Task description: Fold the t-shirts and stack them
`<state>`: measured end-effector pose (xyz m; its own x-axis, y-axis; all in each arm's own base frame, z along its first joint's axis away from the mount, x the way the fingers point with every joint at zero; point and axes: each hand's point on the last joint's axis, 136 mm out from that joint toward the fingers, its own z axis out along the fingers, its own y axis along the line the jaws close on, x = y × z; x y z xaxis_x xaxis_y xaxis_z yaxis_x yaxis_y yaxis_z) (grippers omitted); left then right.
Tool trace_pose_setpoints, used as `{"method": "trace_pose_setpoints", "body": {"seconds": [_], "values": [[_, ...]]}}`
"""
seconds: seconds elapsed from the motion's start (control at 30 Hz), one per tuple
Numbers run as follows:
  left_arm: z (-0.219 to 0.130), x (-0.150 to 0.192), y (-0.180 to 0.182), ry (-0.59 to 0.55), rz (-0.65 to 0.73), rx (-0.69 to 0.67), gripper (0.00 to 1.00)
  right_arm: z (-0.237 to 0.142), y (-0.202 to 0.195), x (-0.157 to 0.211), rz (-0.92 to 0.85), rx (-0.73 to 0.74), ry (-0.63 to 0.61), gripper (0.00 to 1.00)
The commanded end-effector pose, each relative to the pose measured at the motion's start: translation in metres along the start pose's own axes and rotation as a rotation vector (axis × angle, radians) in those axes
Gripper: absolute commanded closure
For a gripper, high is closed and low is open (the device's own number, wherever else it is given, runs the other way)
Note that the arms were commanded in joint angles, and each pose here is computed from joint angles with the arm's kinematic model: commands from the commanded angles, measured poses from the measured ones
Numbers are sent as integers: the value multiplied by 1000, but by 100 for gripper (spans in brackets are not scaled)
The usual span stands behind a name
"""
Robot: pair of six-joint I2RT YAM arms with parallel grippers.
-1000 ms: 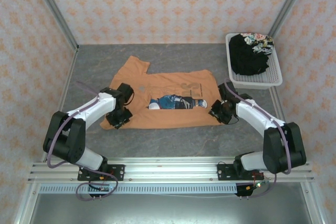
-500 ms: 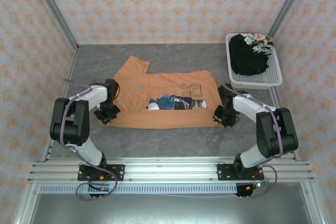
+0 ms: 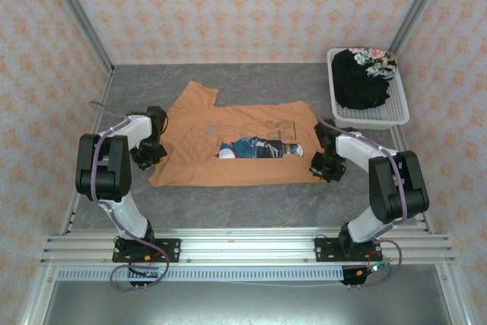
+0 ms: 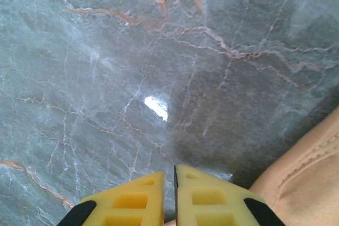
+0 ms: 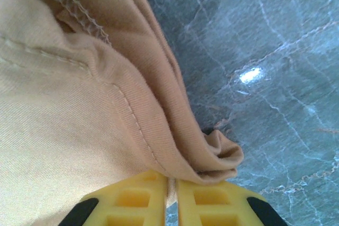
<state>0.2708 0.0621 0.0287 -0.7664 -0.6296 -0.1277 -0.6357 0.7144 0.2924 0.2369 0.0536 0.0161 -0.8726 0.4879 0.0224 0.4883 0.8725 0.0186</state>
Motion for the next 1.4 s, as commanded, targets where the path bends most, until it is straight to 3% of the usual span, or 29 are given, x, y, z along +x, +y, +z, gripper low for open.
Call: {"method": "trace_pose_setpoints", "body": {"seconds": [0.0,0.07,0.2,0.33,0.6,0.7,0.87,1.13,1.37], "values": [[-29,15,22,-25,-40,40,83,-1,-17,-3,-19,83,-20,88],[-36,34,24,1,-71,114,80,-2,-16,-5,-28,87,-17,88],[-38,58,9,28,-34,283,60,3,-14,-5,-37,90,2,88],[-37,69,-6,43,55,382,56,4,-11,-9,-46,96,7,88],[-17,73,-13,55,136,290,56,5,-7,-14,-56,106,18,88],[-11,73,-13,45,136,278,61,6,-7,-14,-54,108,21,89],[-8,69,-7,29,134,232,80,8,-7,-12,-47,108,26,89],[-4,68,3,44,140,157,97,8,-7,-14,-43,112,24,89],[-13,59,9,-4,132,141,100,7,-8,-15,-45,116,23,89]]}}
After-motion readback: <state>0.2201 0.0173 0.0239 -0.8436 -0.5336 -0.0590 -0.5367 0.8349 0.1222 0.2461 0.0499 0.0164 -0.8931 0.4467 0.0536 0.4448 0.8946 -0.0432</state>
